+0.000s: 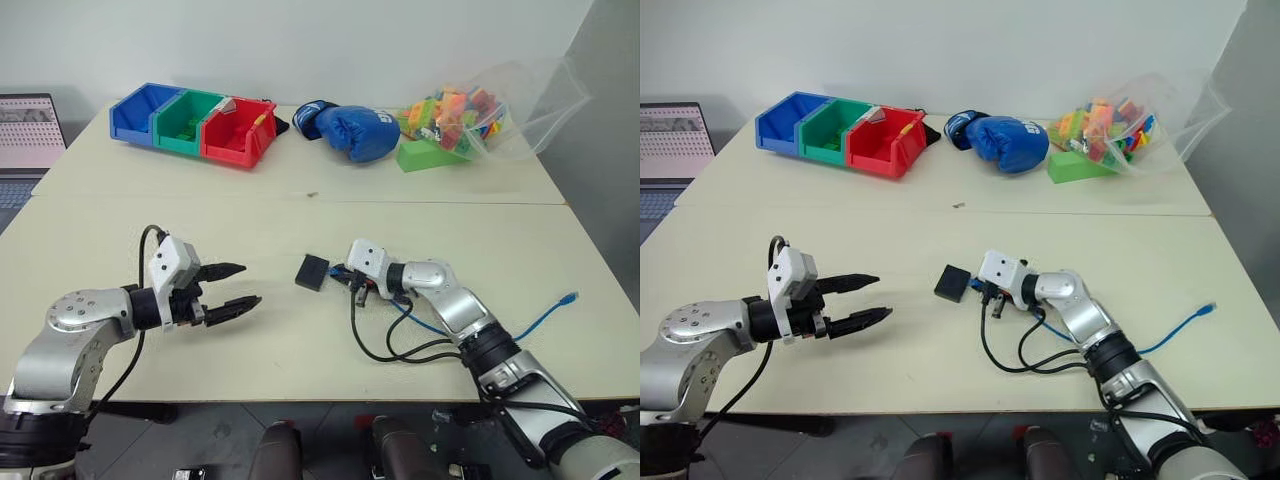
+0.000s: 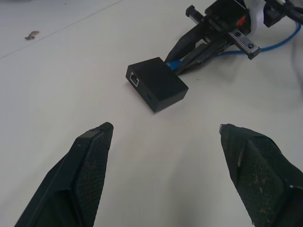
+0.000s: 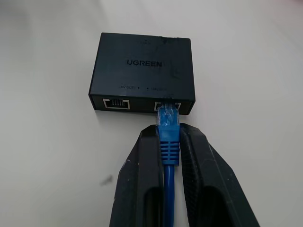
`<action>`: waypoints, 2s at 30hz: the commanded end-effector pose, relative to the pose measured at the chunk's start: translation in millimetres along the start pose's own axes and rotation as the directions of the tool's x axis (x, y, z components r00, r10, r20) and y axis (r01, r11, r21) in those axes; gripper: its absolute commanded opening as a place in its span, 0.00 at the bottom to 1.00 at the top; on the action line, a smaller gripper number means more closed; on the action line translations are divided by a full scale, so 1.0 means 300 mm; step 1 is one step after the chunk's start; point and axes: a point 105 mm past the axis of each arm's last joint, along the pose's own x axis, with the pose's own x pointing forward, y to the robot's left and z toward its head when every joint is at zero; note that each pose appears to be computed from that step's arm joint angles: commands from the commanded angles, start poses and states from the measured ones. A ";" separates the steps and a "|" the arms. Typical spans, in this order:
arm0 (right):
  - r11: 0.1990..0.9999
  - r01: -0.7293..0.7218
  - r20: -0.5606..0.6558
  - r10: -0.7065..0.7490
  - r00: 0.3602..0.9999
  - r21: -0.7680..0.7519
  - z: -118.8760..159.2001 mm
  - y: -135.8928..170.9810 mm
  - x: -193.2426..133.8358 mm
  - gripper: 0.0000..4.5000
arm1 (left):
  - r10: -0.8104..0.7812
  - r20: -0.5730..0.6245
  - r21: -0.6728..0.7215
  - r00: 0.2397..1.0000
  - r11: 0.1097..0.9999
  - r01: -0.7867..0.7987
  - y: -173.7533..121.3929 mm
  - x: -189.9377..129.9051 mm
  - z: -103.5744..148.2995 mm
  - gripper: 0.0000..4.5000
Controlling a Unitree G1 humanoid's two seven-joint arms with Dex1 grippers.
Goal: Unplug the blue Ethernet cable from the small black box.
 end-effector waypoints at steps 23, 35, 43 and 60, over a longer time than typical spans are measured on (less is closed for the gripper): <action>0.741 0.098 0.269 0.114 0.957 -0.665 0.373 0.020 -0.101 0.05 | -0.117 0.246 -0.310 0.962 0.931 0.192 -0.069 0.146 0.149 0.70; 0.730 0.124 0.296 0.111 0.949 -0.672 0.376 0.024 -0.102 0.05 | -0.178 0.266 -0.393 0.947 0.877 0.275 -0.096 0.112 0.148 0.17; 0.722 0.108 0.305 0.148 0.941 -0.683 0.382 0.051 -0.106 0.05 | -0.188 0.261 -0.405 0.947 0.869 0.284 -0.097 0.115 0.143 0.17; 0.953 -0.282 0.351 0.228 0.908 0.111 0.357 0.124 -0.326 0.54 | -0.498 0.210 -0.196 0.841 0.821 0.536 -0.188 0.152 0.172 0.17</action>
